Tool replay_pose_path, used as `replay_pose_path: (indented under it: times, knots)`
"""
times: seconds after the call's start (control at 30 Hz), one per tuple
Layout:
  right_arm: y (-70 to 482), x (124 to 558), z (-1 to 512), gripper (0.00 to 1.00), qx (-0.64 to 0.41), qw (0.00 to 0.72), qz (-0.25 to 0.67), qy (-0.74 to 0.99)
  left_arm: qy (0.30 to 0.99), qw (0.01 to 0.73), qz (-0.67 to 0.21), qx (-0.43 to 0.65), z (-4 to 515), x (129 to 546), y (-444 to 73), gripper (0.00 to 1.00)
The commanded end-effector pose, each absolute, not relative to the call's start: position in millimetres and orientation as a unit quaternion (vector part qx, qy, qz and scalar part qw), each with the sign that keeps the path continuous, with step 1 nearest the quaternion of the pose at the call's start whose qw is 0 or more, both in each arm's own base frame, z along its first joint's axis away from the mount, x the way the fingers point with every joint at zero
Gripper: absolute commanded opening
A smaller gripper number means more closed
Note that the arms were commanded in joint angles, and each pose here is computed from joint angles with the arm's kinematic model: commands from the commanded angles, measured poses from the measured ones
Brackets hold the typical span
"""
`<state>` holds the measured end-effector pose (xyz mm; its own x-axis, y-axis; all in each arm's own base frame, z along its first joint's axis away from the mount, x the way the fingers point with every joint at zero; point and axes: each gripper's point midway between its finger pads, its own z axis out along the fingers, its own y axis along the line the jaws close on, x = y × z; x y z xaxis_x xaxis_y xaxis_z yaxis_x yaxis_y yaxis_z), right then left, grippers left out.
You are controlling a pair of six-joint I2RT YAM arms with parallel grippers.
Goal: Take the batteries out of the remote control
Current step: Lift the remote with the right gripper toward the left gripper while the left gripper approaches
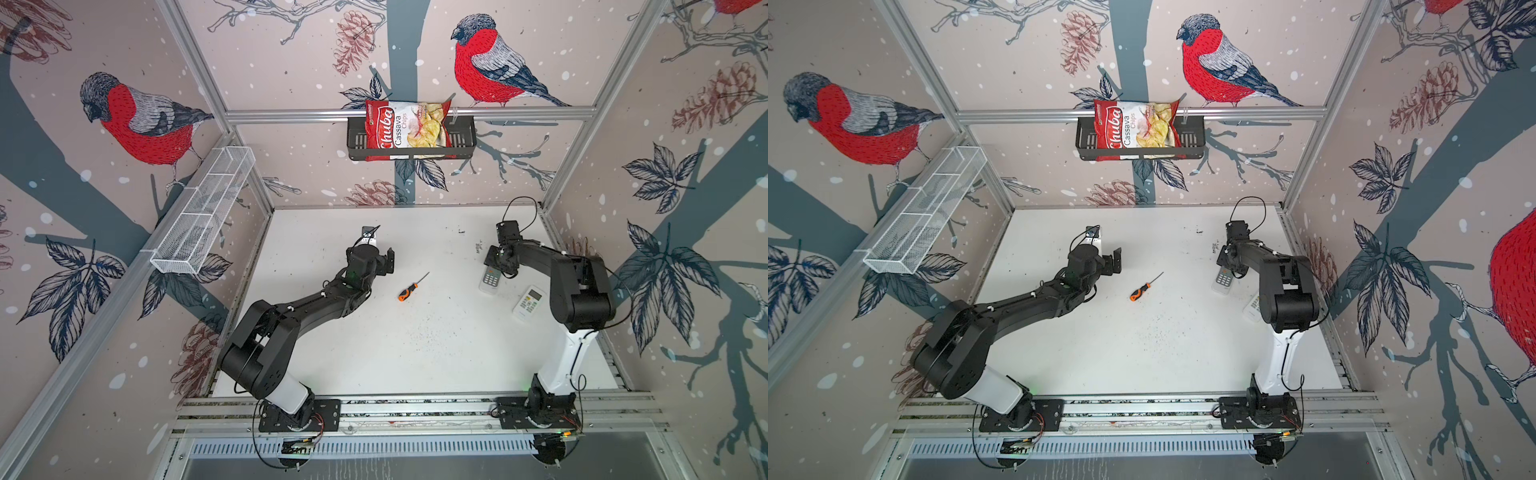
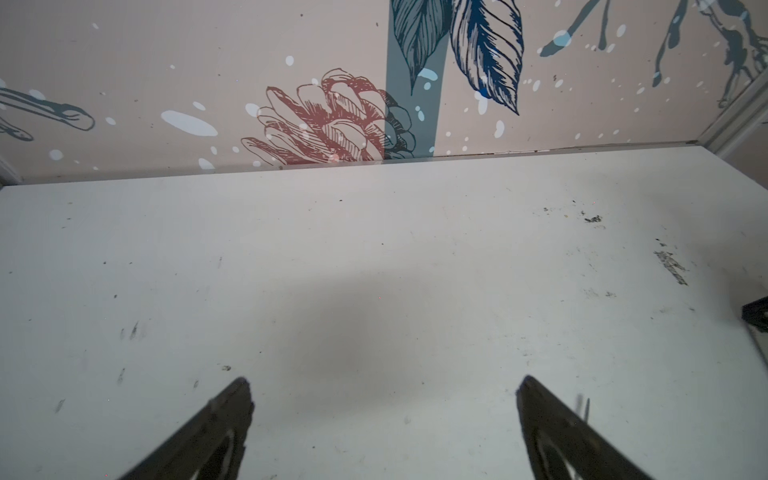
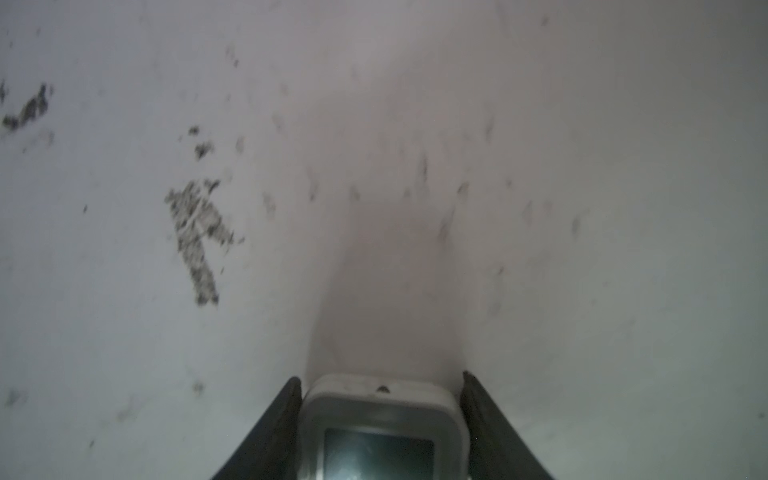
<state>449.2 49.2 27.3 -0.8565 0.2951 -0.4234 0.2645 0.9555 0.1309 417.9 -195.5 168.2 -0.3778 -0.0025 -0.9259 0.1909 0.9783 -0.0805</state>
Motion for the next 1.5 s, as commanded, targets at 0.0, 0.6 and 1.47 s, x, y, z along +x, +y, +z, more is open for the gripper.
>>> replay_pose_path:
  times: [0.0, 0.6, 1.47]
  knots:
    - [72.5, 445.1, 48.4, 0.33, 0.098, 0.230, 0.082, 0.965, 0.811, 0.568, -0.122, 0.070, 184.9, 417.9, -203.4, 0.98]
    - [204.9, 447.4, 189.4, 0.24, -0.107, 0.348, 0.349, 0.863, 0.717, 0.577, -0.369, 0.130, 255.8, 379.6, -231.9, 0.97]
    - [299.8, 383.3, 325.2, 0.24, -0.313, 0.391, 0.563, 0.657, 0.550, 0.511, -0.592, 0.293, 300.1, 346.1, -282.4, 0.97]
